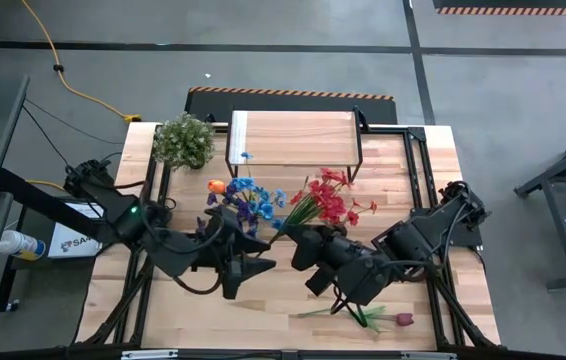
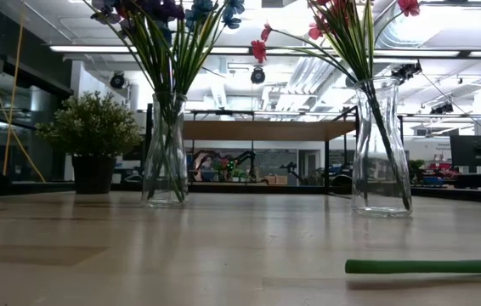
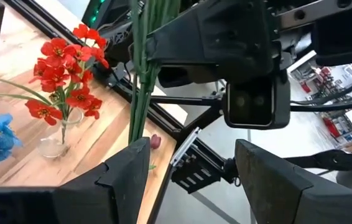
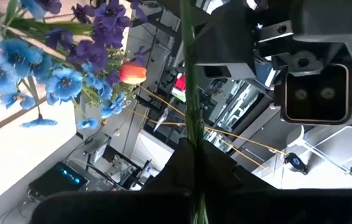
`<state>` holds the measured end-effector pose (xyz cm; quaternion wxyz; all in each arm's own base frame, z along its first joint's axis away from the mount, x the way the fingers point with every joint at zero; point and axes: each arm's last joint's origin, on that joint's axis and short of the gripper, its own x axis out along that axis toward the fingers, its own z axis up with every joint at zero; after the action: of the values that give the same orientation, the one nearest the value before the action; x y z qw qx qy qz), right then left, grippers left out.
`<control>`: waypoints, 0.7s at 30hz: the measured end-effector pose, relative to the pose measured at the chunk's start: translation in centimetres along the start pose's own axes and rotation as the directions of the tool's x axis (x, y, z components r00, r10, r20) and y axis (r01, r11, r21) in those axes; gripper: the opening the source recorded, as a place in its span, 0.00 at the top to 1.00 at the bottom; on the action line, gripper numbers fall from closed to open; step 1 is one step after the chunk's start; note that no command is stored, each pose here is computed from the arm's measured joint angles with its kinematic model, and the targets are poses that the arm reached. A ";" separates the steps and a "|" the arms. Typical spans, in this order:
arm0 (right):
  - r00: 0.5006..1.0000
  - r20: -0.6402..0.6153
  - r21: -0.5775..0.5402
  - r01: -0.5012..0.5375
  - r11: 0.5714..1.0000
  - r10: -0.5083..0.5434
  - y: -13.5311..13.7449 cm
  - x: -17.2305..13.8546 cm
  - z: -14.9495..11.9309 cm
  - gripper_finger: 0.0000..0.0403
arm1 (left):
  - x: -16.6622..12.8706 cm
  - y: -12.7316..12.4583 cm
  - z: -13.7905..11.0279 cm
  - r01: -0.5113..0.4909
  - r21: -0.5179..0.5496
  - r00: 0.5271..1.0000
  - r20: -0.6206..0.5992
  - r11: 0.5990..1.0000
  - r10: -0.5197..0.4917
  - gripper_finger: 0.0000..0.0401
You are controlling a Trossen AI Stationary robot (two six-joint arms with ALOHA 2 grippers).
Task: Pick and place flowers into a vace then onto a shelf
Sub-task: Put the red flowers into the right transparent vase
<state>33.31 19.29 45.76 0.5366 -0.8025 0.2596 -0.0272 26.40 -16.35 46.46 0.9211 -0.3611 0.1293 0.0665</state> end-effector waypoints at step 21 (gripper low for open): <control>0.998 0.055 -0.023 -0.038 0.999 0.039 0.8 -1.3 0.9 1.00 | -0.6 0.4 0.2 -0.025 -0.028 1.000 -0.008 0.999 0.024 0.32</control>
<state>32.20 20.39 44.99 0.5349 -0.8038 0.2603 0.0081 25.81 -15.92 46.52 0.9145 -0.3728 0.1362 0.0783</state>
